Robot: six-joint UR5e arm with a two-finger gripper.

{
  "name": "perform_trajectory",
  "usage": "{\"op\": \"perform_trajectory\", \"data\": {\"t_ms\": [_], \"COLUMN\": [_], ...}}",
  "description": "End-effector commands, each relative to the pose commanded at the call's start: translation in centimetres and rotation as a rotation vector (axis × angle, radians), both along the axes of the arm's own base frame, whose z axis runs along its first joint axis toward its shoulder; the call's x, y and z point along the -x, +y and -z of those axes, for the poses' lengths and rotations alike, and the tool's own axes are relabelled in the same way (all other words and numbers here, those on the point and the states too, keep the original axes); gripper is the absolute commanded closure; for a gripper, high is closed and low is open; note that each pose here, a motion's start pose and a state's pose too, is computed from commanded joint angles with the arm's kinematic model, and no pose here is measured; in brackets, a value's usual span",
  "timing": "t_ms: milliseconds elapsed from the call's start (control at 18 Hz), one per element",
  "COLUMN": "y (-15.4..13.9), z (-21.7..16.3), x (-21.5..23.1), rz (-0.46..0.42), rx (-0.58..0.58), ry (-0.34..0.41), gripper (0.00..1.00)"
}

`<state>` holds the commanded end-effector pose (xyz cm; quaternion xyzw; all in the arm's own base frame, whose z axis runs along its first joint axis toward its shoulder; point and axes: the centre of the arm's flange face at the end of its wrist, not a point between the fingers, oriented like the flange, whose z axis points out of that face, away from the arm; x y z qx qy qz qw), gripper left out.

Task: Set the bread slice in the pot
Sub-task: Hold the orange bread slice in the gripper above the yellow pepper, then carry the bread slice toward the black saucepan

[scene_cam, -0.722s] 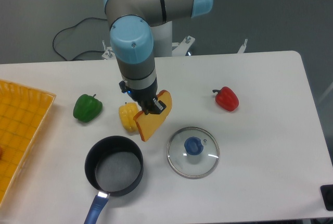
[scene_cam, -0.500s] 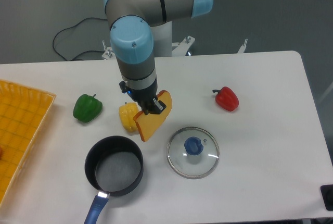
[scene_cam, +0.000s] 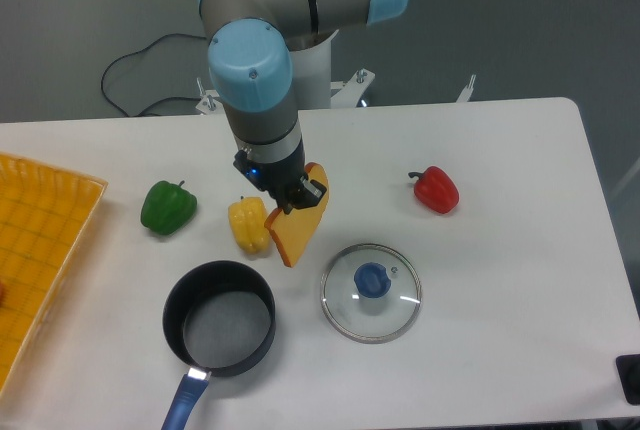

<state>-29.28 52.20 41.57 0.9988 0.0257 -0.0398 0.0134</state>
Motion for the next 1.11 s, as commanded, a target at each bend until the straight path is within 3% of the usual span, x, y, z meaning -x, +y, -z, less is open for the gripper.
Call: {"op": "perform_trajectory", "data": {"t_ms": [222, 611, 1111], "y": [0.3, 2.1, 6.4], "z": [0.3, 0.4, 3.1], "x": [-0.2, -1.2, -3.3], "rz": [-0.098, -0.363, -0.46], "rx": [-0.004, -0.094, -0.178], "ry": [0.001, 0.033, 0.067], "gripper": [0.97, 0.97, 0.97]}}
